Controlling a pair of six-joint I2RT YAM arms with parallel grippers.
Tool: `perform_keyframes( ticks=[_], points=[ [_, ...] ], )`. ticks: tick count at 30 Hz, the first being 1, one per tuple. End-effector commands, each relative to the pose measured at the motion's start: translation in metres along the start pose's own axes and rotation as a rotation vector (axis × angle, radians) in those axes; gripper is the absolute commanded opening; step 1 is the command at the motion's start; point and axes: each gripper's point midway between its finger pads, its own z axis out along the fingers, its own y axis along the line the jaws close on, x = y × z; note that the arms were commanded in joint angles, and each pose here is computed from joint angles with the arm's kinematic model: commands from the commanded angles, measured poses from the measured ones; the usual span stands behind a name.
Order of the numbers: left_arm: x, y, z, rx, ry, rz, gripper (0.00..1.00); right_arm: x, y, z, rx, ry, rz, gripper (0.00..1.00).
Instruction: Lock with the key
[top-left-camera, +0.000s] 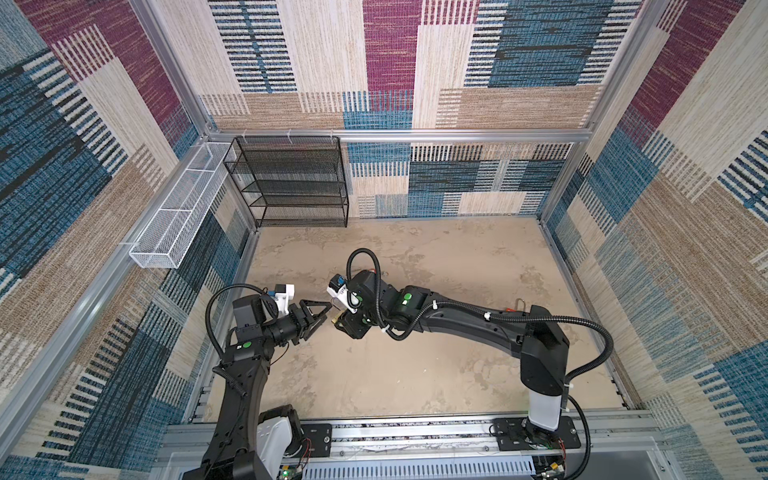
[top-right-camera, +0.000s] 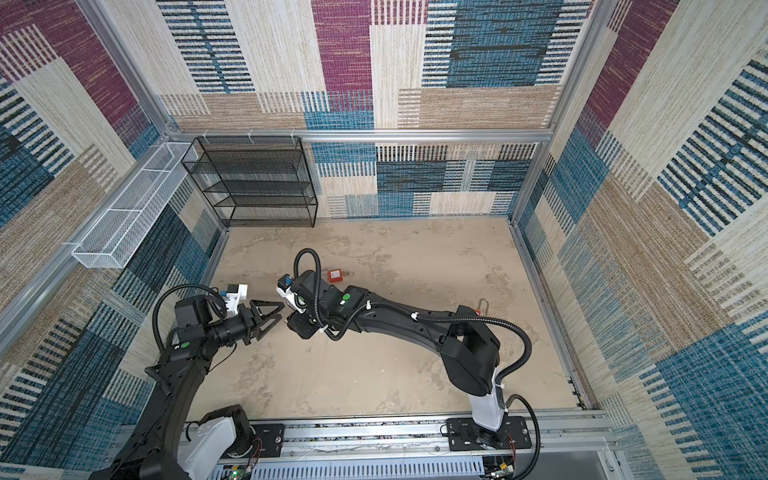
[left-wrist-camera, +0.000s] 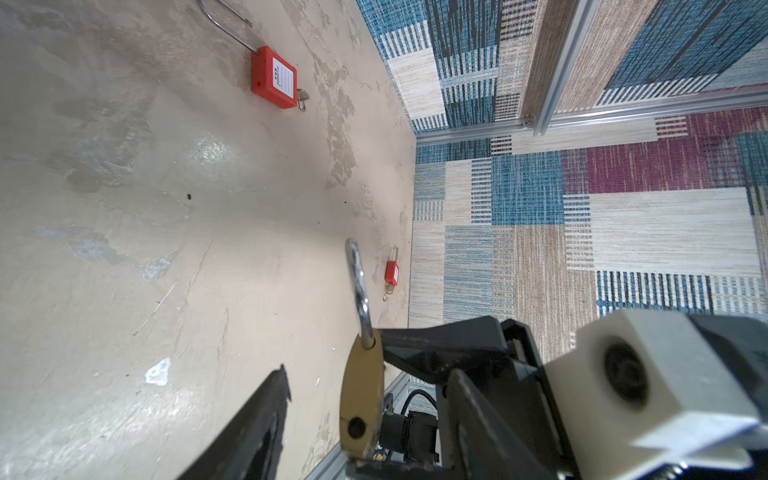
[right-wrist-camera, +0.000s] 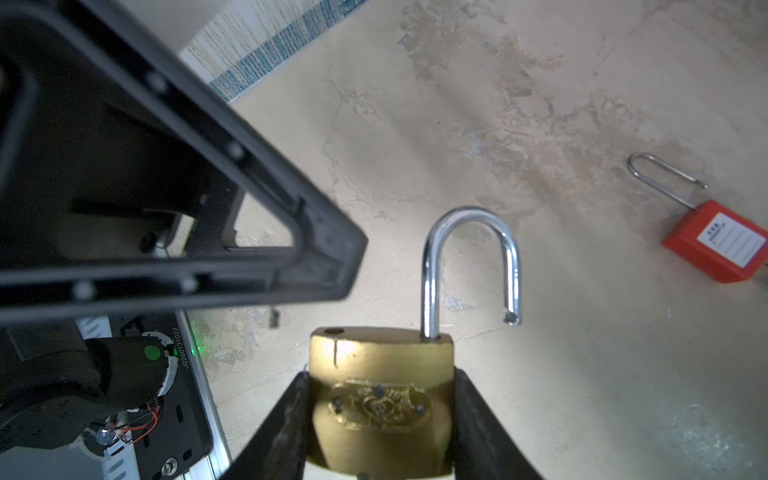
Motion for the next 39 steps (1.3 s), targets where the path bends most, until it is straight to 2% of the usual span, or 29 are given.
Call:
perform_keyframes(
  ticks=[1,6,13,24,28,33,39],
  points=[
    [0.0,-0.007,0.001,0.028,0.013,0.034,0.61,-0.02,0.011,-0.006,-0.051,-0.062,-0.032,0.39],
    [0.002,-0.008,0.002,0.031,0.019,0.038,0.57,-0.024,0.014,-0.002,-0.069,-0.06,-0.054,0.39],
    [0.002,-0.011,0.002,0.047,0.017,0.044,0.41,-0.028,0.015,0.002,-0.079,-0.058,-0.071,0.39],
    [0.004,-0.01,0.003,0.052,0.026,0.045,0.31,-0.04,0.018,0.003,-0.126,-0.08,-0.1,0.38],
    [0.004,-0.01,0.004,0.055,0.031,0.044,0.2,-0.041,0.019,0.006,-0.131,-0.071,-0.116,0.38],
    [0.001,-0.009,0.002,0.036,-0.009,0.065,0.0,-0.039,0.018,0.009,-0.13,-0.072,-0.119,0.39],
    [-0.002,-0.008,0.002,0.042,-0.039,0.065,0.0,-0.041,0.016,0.006,-0.116,-0.087,-0.13,0.49]
  ],
)
